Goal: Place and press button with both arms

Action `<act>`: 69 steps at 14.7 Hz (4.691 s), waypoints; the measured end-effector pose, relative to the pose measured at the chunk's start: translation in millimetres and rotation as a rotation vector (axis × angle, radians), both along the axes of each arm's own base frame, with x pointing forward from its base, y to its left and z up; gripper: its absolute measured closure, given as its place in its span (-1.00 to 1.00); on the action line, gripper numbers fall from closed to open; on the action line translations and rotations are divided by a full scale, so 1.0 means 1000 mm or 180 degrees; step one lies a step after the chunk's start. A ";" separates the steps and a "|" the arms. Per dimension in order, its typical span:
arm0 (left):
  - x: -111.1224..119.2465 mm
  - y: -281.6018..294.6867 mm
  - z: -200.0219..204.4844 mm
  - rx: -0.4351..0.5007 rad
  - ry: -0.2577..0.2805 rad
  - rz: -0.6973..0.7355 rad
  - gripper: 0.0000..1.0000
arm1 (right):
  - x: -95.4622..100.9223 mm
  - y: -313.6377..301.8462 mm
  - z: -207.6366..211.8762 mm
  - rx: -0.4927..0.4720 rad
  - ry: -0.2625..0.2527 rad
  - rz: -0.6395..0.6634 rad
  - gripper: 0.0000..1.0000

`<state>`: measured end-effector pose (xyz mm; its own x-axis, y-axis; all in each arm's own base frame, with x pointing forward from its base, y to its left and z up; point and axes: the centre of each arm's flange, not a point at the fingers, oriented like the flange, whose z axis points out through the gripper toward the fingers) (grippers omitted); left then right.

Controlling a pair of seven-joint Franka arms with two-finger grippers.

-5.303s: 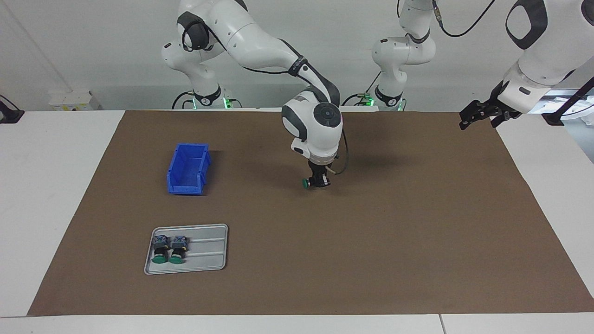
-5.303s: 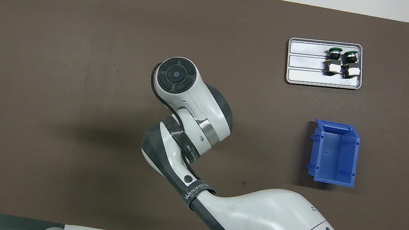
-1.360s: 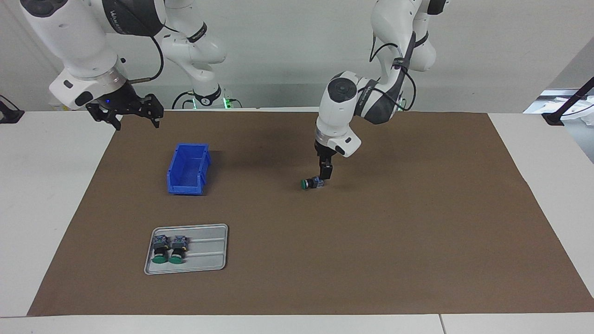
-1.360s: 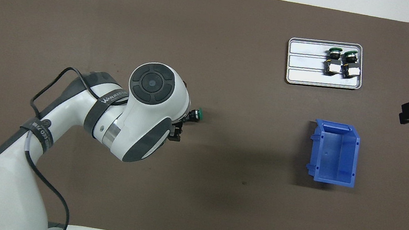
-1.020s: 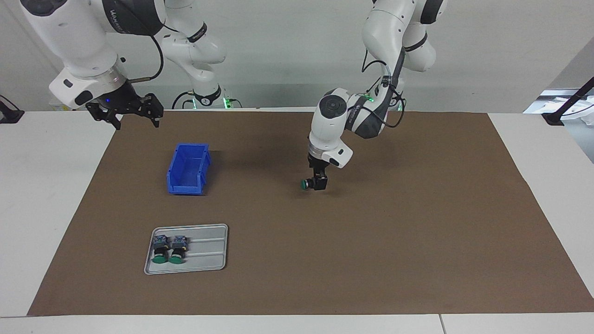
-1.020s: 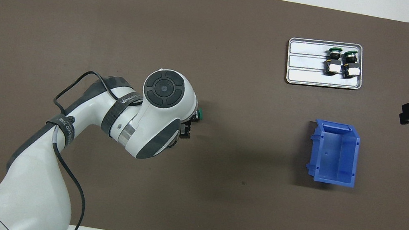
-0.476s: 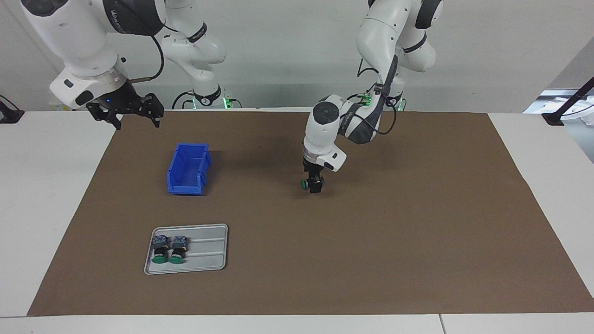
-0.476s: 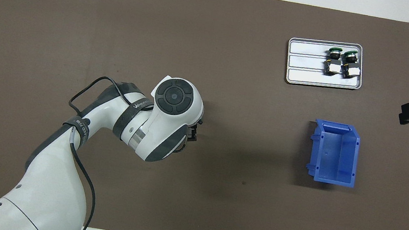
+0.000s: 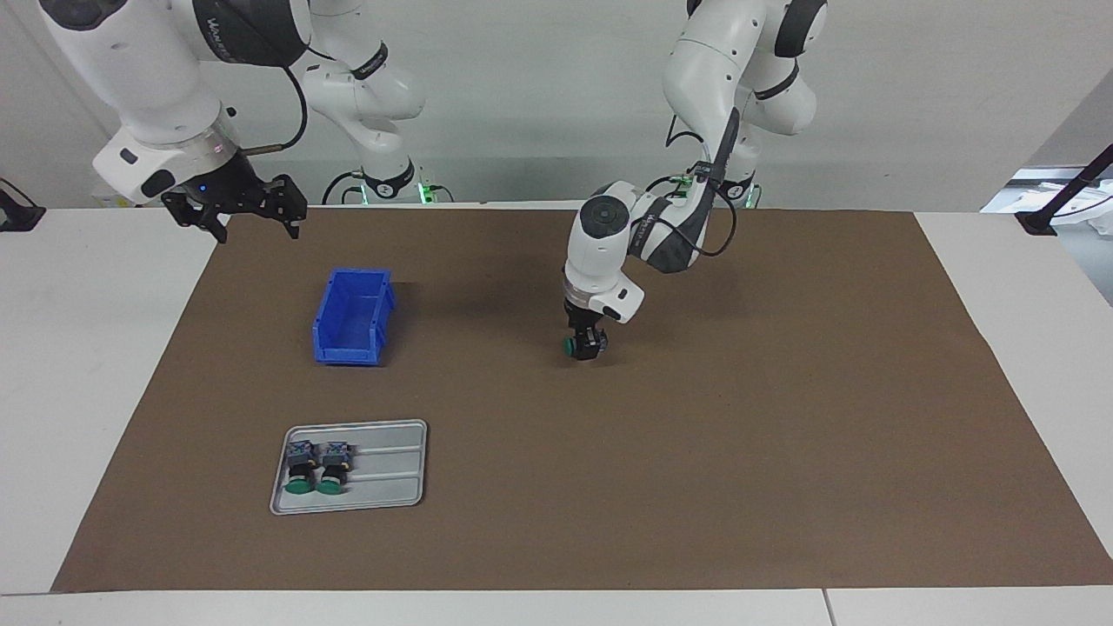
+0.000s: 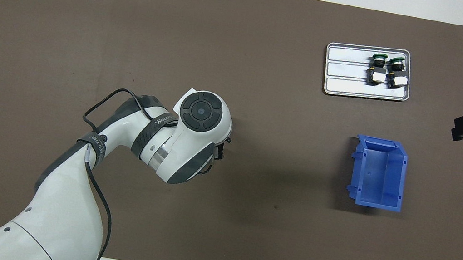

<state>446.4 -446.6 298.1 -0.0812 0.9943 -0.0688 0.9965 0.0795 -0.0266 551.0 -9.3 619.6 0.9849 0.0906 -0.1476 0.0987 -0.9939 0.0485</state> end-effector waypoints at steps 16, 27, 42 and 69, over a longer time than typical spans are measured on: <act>-0.005 -0.008 0.003 -0.0024 -0.0030 -0.0044 0.20 | 0.000 0.000 0.000 0.0000 -0.0001 0.0000 -0.99; 0.028 0.021 0.045 -0.0146 -0.0188 0.0071 0.20 | 0.000 0.000 0.000 0.0000 -0.0001 0.0000 -0.99; 0.088 0.110 0.047 -0.1876 0.0005 0.0117 0.20 | 0.000 0.000 0.000 0.0000 -0.0001 0.0000 -0.99; 0.066 0.206 -0.050 -0.4072 -0.0236 -0.0172 0.20 | 0.000 0.000 0.000 0.0000 0.0001 0.0000 -0.99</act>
<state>512.4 -240.5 248.3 0.0020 0.2191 -0.9757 1.0000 -0.0020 0.0016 550.9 -9.3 619.5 0.9848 0.0906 -0.1479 0.0987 -0.9939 0.0485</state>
